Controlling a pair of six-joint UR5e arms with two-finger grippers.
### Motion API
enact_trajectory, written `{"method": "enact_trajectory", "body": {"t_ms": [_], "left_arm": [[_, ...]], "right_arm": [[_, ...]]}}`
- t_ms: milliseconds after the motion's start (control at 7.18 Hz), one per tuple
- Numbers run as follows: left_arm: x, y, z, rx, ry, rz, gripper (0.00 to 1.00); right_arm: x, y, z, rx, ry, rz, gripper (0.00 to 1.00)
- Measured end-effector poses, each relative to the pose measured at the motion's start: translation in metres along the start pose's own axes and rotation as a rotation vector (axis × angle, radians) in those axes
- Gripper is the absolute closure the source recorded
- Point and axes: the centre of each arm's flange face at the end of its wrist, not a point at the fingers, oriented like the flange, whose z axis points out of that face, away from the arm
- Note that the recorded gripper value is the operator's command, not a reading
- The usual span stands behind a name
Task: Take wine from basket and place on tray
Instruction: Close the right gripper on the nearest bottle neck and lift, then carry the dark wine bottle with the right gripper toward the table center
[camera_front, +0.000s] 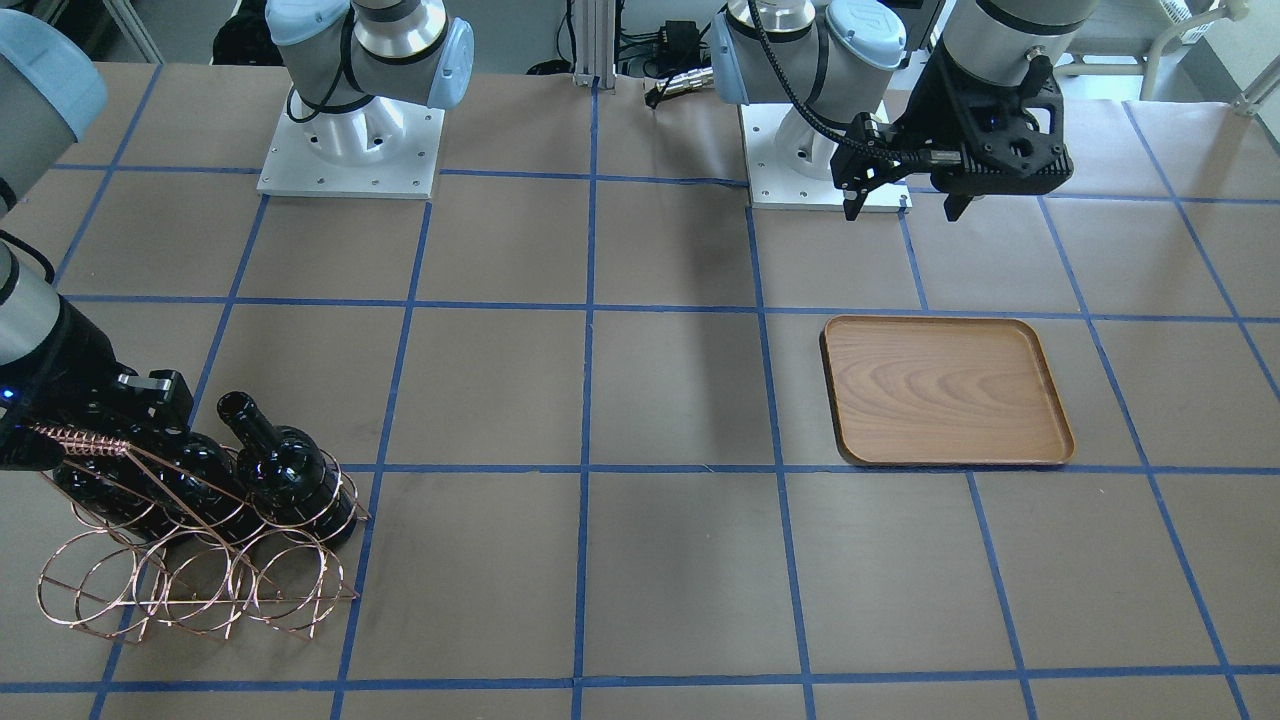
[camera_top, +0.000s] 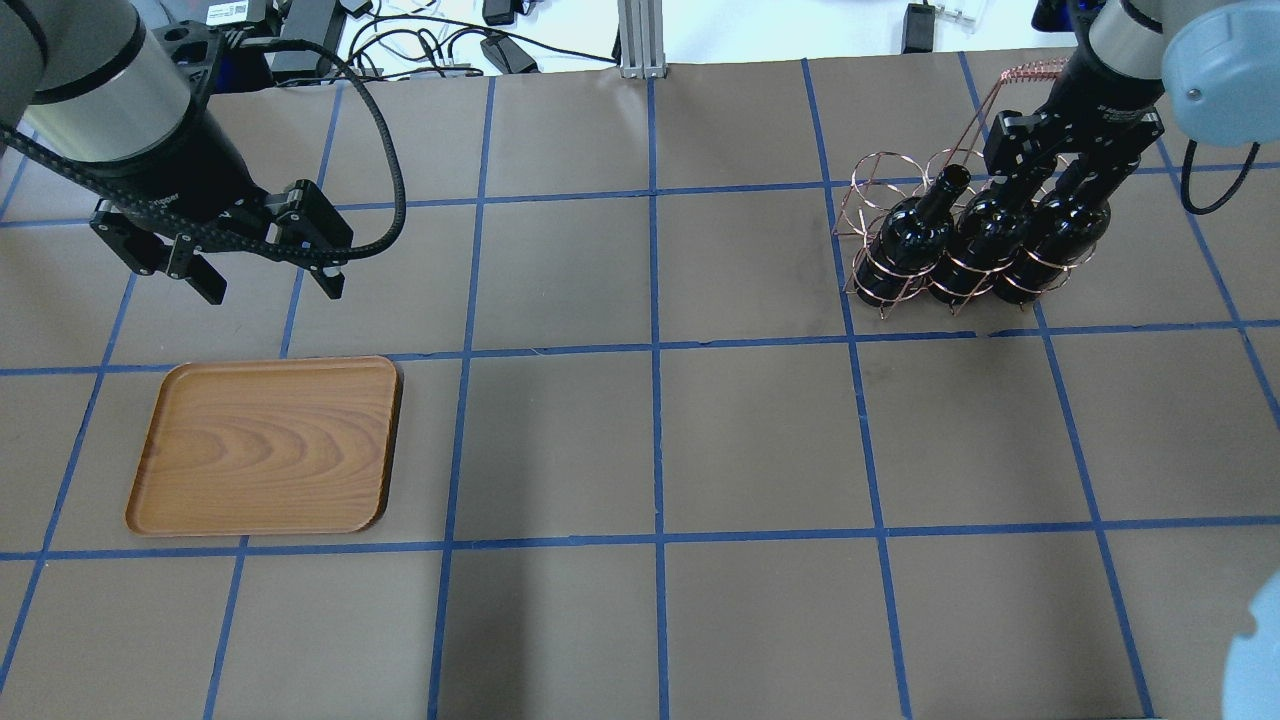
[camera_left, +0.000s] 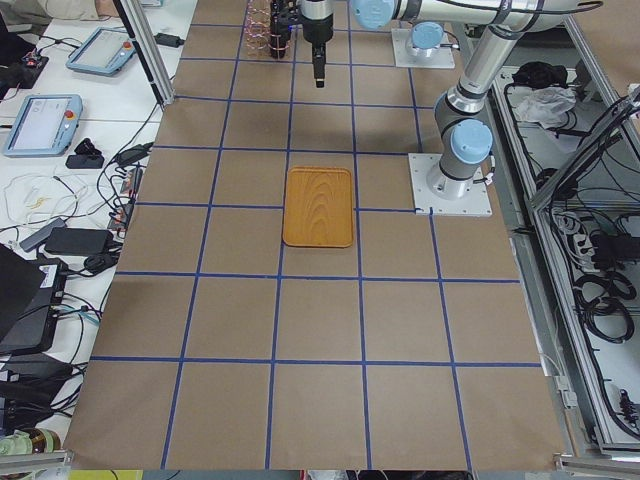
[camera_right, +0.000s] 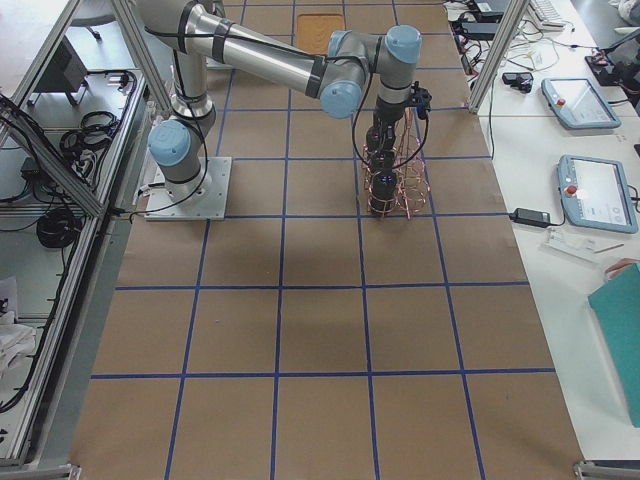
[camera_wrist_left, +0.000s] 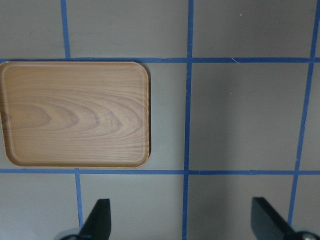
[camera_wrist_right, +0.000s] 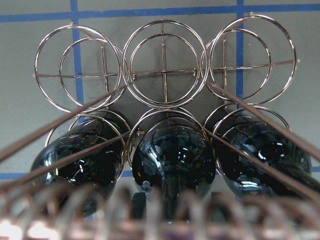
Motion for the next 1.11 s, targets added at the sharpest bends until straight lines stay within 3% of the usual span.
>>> {"method": "enact_trajectory", "body": {"t_ms": [279, 557, 697, 1115], "left_arm": [[0.0, 0.0, 0.0, 0.0, 0.0, 0.0, 0.0], [-0.001, 0.0, 0.0, 0.0, 0.0, -0.001, 0.0], [-0.001, 0.0, 0.0, 0.0, 0.0, -0.002, 0.0], [-0.001, 0.0, -0.001, 0.003, 0.0, -0.002, 0.0]], "right_arm": [[0.0, 0.0, 0.0, 0.0, -0.001, 0.003, 0.93], [-0.003, 0.0, -0.012, 0.012, 0.01, 0.005, 0.96], [-0.01, 0.003, -0.034, 0.022, 0.016, 0.002, 0.96], [-0.037, 0.049, -0.162, 0.006, 0.027, 0.026, 0.97]]}}
